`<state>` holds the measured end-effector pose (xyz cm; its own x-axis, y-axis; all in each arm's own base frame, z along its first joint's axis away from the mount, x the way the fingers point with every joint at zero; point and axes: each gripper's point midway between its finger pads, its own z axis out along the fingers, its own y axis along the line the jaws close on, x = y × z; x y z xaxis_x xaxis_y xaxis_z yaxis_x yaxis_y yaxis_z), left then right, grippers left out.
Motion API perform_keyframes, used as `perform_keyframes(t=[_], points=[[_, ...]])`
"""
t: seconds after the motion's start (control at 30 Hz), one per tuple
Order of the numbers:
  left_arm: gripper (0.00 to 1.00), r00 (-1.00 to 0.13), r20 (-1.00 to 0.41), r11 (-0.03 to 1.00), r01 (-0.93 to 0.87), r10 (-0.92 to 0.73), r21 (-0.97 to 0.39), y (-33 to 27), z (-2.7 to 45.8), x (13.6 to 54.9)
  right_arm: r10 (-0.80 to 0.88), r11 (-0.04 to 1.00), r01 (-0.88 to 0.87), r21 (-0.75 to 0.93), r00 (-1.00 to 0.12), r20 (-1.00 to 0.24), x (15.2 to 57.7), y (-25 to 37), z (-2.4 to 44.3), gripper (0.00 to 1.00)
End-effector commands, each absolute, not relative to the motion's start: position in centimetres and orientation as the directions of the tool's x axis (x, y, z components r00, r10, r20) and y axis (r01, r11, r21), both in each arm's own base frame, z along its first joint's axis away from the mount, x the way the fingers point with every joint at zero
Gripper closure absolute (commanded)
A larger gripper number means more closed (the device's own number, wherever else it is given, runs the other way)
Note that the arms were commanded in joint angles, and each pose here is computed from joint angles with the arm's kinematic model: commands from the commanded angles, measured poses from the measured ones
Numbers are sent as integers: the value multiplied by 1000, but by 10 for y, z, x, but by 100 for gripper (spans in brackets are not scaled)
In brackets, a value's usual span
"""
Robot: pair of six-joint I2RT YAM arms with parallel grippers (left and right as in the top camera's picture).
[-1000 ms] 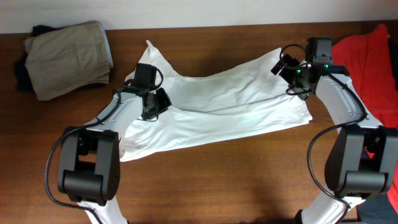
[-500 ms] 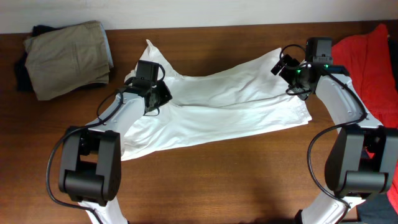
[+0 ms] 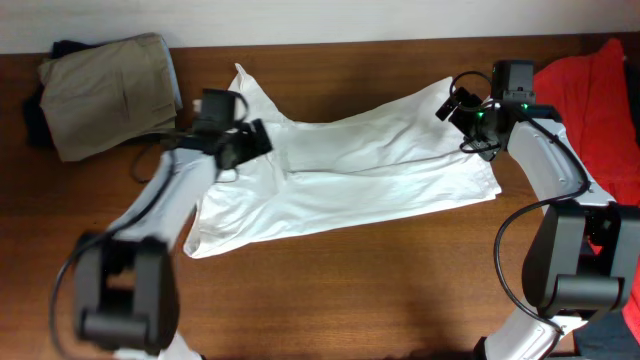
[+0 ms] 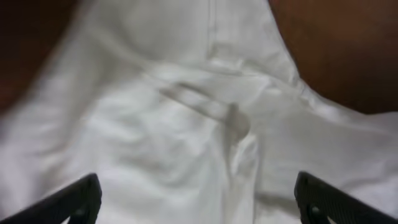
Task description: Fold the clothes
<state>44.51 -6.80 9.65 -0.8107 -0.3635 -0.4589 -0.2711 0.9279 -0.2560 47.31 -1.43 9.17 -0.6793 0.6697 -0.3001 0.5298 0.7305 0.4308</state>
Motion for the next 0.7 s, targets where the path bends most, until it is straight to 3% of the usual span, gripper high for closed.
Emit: perform_keyframes(t=[0.0, 0.07, 0.13, 0.27, 0.43, 0.67], points=[[5, -790, -488, 927, -289, -371, -238, -41, 148, 423, 671, 731, 544, 412, -683, -289, 469, -13, 85, 1], [11, -831, -417, 929, -312, -369, -202, -38, 134, 405, 672, 730, 549, 406, -686, -281, 467, -13, 83, 1], [30, -861, -354, 930, -324, -366, -175, -38, 116, 393, 673, 730, 557, 397, -687, -273, 464, -14, 82, 6], [54, -920, -185, 930, -311, -346, -195, -58, 72, 373, 748, 663, 688, 296, -617, -243, 444, -32, 71, 14], [57, -948, -46, 937, -304, -316, -175, -74, 27, 356, 755, 656, 711, 255, -616, -225, 431, -35, 59, 31], [59, -955, 17, 945, -296, -297, -142, -79, 3, 347, 777, 629, 739, 243, -600, -190, 424, -33, 39, 31]])
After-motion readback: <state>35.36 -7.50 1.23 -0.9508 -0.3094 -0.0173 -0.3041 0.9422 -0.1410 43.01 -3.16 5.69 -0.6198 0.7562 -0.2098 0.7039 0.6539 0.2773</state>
